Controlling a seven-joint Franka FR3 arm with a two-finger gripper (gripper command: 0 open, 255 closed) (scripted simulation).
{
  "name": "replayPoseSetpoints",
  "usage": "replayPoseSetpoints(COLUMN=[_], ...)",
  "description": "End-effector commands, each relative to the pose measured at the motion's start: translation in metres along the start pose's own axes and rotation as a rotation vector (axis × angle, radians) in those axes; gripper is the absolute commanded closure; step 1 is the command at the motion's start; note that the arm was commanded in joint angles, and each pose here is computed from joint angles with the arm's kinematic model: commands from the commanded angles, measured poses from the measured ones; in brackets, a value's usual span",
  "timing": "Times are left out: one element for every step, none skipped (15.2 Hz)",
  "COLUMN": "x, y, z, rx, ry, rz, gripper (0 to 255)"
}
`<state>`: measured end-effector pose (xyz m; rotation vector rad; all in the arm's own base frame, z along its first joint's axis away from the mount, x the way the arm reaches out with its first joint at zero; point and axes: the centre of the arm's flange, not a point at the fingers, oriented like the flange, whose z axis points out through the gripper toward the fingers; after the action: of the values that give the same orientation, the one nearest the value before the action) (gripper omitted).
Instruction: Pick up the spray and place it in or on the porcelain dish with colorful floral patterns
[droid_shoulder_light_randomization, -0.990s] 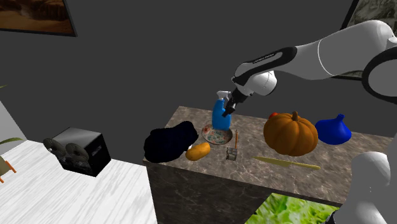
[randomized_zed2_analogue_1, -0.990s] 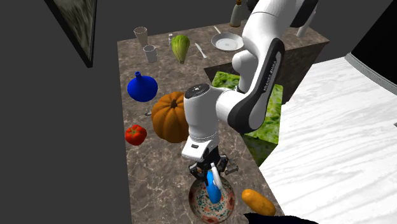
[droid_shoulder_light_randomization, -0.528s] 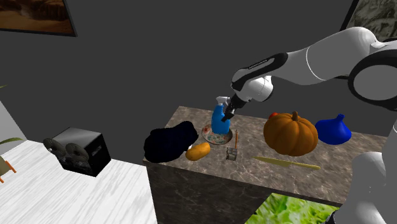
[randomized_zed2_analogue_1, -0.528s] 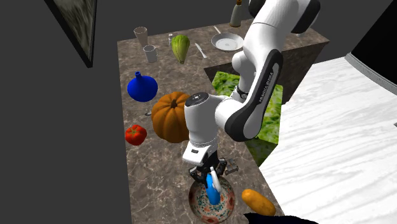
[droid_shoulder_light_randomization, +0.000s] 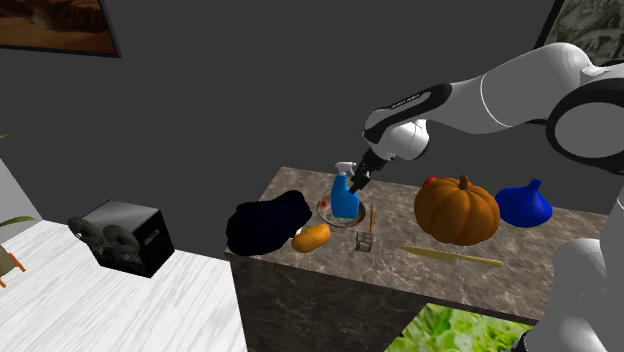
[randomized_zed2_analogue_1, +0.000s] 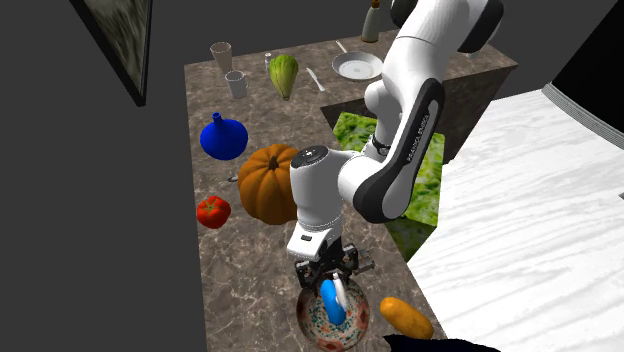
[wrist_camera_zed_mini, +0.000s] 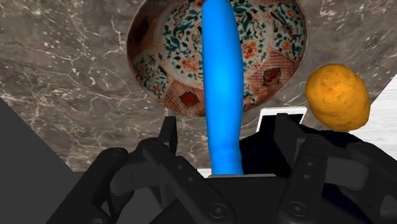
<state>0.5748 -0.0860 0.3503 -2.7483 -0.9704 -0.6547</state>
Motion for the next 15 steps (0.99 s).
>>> replayPoseSetpoints(x=[0.000,0.000,0.000,0.000,0.000,0.000,0.000,0.000,0.000,0.000,0.000,0.000,0.000,0.000,0.000], y=[0.000,0.000,0.000,0.000,0.000,0.000,0.000,0.000,0.000,0.000,0.000,0.000,0.000,0.000,0.000], z=[0.000,0.000,0.000,0.000,-0.013,-0.026,-0.040,-0.050,-0.050,-0.050,-0.050,-0.050,-0.050,-0.050,-0.050], rx=[0.000,0.000,0.000,0.000,0.000,0.000,0.000,0.000,0.000,0.000,0.000,0.000,0.000,0.000,0.000], ry=[0.000,0.000,0.000,0.000,0.000,0.000,0.000,0.000,0.000,0.000,0.000,0.000,0.000,0.000,0.000], rz=[0.000,0.000,0.000,0.000,0.000,0.000,0.000,0.000,0.000,0.000,0.000,0.000,0.000,0.000,0.000], gripper=[0,0,0,0,0,0,0,0,0,0,0,0,0,0,0])
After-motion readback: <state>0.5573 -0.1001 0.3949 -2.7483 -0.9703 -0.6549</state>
